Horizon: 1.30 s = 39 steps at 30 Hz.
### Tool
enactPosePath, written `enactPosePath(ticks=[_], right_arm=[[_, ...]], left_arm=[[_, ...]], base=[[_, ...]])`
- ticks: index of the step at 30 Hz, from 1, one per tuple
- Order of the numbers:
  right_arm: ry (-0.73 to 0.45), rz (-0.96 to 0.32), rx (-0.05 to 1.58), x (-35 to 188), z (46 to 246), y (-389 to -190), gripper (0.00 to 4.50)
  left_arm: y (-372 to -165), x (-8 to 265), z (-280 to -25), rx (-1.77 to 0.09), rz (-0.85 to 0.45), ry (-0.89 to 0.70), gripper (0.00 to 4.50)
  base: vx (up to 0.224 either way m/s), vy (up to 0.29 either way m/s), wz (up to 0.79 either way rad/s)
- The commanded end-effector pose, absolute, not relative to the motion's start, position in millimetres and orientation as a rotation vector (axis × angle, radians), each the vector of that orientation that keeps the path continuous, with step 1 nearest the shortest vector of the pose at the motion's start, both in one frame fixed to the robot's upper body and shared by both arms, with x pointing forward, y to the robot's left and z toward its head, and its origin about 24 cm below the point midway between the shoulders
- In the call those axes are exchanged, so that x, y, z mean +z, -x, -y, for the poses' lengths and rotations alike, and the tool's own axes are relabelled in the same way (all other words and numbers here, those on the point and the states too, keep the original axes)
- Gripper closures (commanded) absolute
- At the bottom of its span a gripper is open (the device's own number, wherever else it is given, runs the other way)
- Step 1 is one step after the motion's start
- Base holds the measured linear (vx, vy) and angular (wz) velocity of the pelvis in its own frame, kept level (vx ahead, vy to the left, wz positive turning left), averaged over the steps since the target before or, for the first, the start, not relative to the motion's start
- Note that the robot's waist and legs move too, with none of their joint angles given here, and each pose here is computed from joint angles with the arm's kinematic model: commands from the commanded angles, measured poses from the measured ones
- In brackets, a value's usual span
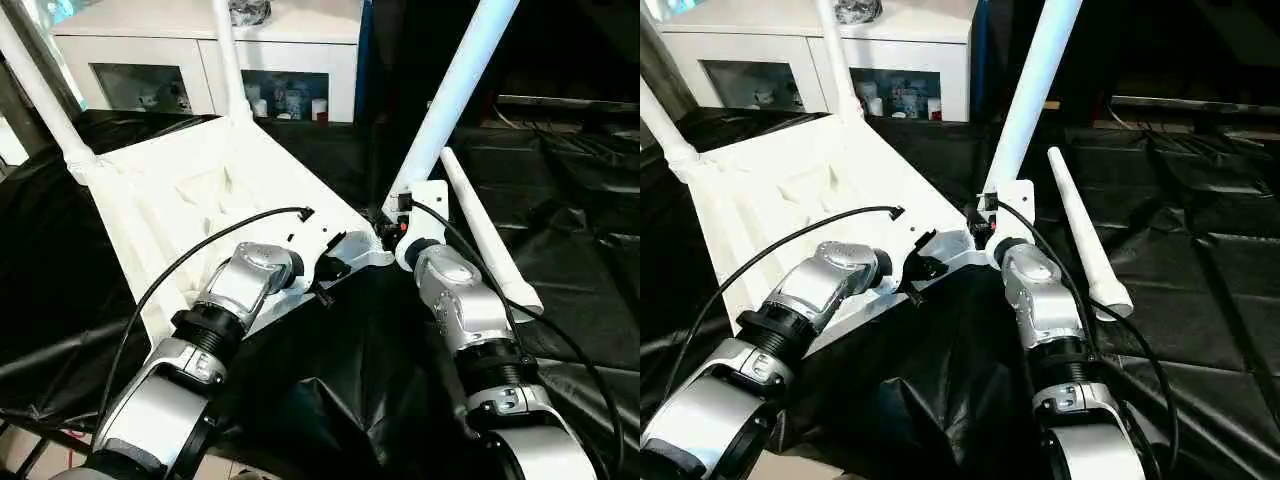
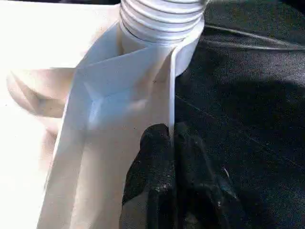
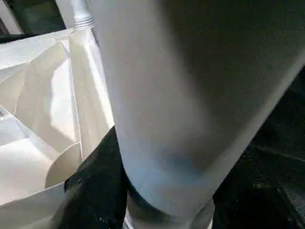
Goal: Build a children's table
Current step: Insert table leg to table base
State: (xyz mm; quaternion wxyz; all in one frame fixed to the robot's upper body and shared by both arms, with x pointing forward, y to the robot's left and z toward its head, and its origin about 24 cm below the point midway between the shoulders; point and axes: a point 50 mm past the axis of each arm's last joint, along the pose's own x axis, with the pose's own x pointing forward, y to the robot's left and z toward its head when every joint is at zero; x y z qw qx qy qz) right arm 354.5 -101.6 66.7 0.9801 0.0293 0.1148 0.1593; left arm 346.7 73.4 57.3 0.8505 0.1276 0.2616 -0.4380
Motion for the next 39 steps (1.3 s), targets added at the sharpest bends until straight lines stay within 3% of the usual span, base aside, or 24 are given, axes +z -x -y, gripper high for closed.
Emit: enactPosePath(ticks=[1,2,4,12,18,26,35,39], right_arm=[[0.081,-0.427,0.793,41.8,85.6,-331.6,2.59],[0.146,-0.447,0.906,44.8,91.8,-327.9,2.59],[0.177,-0.461,0.97,46.2,94.1,-325.0,2.59],[0.178,-0.47,1.006,45.9,96.5,-322.7,2.59],[0.188,-0.491,1.131,42.6,102.5,-312.2,2.59],[0.173,-0.498,1.129,36.6,101.9,-309.5,2.59],[0.067,-0.478,0.759,26.4,90.9,-327.2,2.59],[0.021,-0.472,0.594,24.0,66.1,-332.5,2.59]], left_arm=[[-340.7,94.6,-86.2,-1.143,-0.362,-0.334,4.5],[-333.6,95.4,-96.1,-1.21,-0.364,-0.363,4.5],[-329.5,95.9,-100.3,-1.247,-0.367,-0.377,4.5],[-328.8,96.2,-100.5,-1.259,-0.364,-0.379,4.5],[-320.5,96.0,-107.8,-1.346,-0.349,-0.41,4.5],[-321.3,95.1,-108.7,-1.342,-0.355,-0.41,4.5],[-340.5,93.9,-93.3,-1.144,-0.358,-0.36,4.5],[-355.8,92.9,-66.5,-0.977,-0.377,-0.328,4.5]], base=[[0.0,0.0,0.0],[0.0,0.0,0.0],[0.0,0.0,0.0],[0.0,0.0,0.0],[0.0,0.0,0.0],[0.0,0.0,0.0],[0.0,0.0,0.0],[0.0,0.0,0.0]])
